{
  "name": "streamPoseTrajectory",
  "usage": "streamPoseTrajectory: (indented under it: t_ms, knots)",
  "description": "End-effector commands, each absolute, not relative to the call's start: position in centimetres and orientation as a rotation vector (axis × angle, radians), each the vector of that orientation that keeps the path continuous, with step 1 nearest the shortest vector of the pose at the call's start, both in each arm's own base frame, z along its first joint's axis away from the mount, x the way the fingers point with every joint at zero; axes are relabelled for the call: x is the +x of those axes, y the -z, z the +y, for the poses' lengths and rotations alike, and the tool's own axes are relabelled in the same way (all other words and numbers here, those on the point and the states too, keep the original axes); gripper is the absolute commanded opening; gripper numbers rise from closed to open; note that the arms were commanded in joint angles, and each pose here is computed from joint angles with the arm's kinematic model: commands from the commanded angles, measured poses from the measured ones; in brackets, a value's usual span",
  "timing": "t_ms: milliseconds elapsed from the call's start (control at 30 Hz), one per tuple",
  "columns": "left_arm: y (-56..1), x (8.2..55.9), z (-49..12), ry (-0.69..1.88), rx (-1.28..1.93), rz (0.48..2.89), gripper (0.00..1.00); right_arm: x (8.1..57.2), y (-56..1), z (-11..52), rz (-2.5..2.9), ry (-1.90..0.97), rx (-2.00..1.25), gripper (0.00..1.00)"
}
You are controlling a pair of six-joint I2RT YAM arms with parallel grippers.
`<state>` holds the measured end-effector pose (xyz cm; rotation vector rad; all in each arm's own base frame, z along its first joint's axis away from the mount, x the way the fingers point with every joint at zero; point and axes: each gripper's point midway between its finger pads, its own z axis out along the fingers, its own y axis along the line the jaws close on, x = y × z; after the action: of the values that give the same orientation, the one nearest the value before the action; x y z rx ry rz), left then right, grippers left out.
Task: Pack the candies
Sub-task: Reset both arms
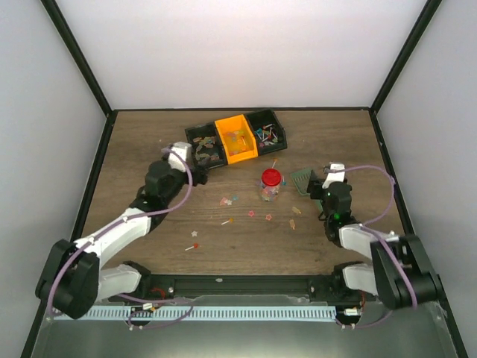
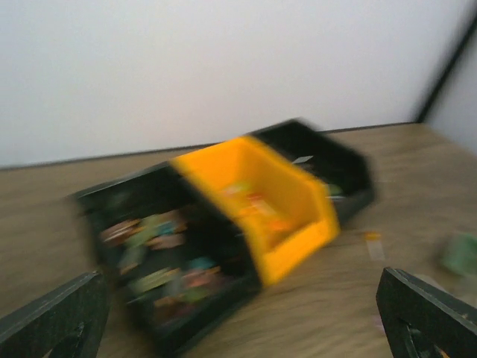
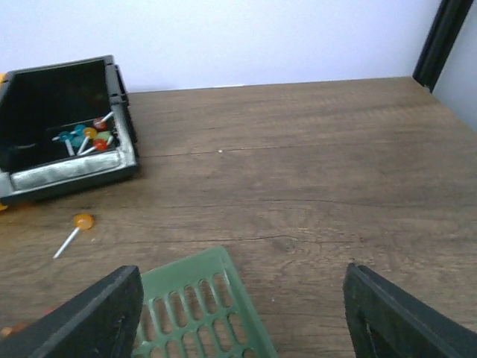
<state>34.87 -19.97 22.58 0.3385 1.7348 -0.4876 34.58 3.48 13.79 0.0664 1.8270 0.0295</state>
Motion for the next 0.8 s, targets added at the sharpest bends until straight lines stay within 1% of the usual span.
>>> streamPoseTrajectory:
  t_ms: [0,67,167,200,233,267,333,433,533,633,767]
  knots:
    - [-19.1,36.4,-12.0,0.318,0.117,1.864,1.0,36.4,-16.9,2.1,1.587,0.037,0.058,0.78]
    - [-18.6,36.8,-8.8,0.224,0.041,1.874,1.0,36.1,-17.3,2.2,1.56,0.048,0.034,0.82]
    - [-17.8,37.0,-4.4,0.118,-0.059,1.862,1.0,35.1,-17.6,1.7,1.51,0.048,0.042,0.84]
    - [-17.6,36.9,-3.2,0.092,-0.085,1.849,1.0,35.1,-17.5,1.6,1.503,0.052,0.045,0.87]
    - [-17.2,36.8,-2.1,0.062,-0.108,1.842,1.0,35.3,-17.1,1.5,1.502,0.053,0.046,0.98]
    - [-17.3,36.7,-1.2,0.036,-0.127,1.81,1.0,35.3,-16.9,1.3,1.492,0.05,0.051,1.0]
    - [-17.6,36.5,-0.2,0.012,-0.127,1.779,1.0,35.7,-16.2,0.4,1.497,0.072,0.093,1.0]
    - [-19.0,35.2,0.8,-0.021,-0.142,1.652,1.0,36.4,-15.4,0.5,1.546,0.07,0.095,1.0]
    - [-18.4,34.9,1.6,-0.101,-0.129,1.626,1.0,36.5,-15.4,0.3,1.551,0.072,0.112,1.0]
    - [-16.8,35.9,1.2,-0.094,-0.088,1.639,1.0,36.2,-15.7,0.2,1.531,0.08,0.113,1.0]
    - [-15.4,38.9,0.7,-0.085,-0.04,1.67,1.0,36.2,-15.8,0.2,1.527,0.077,0.108,1.0]
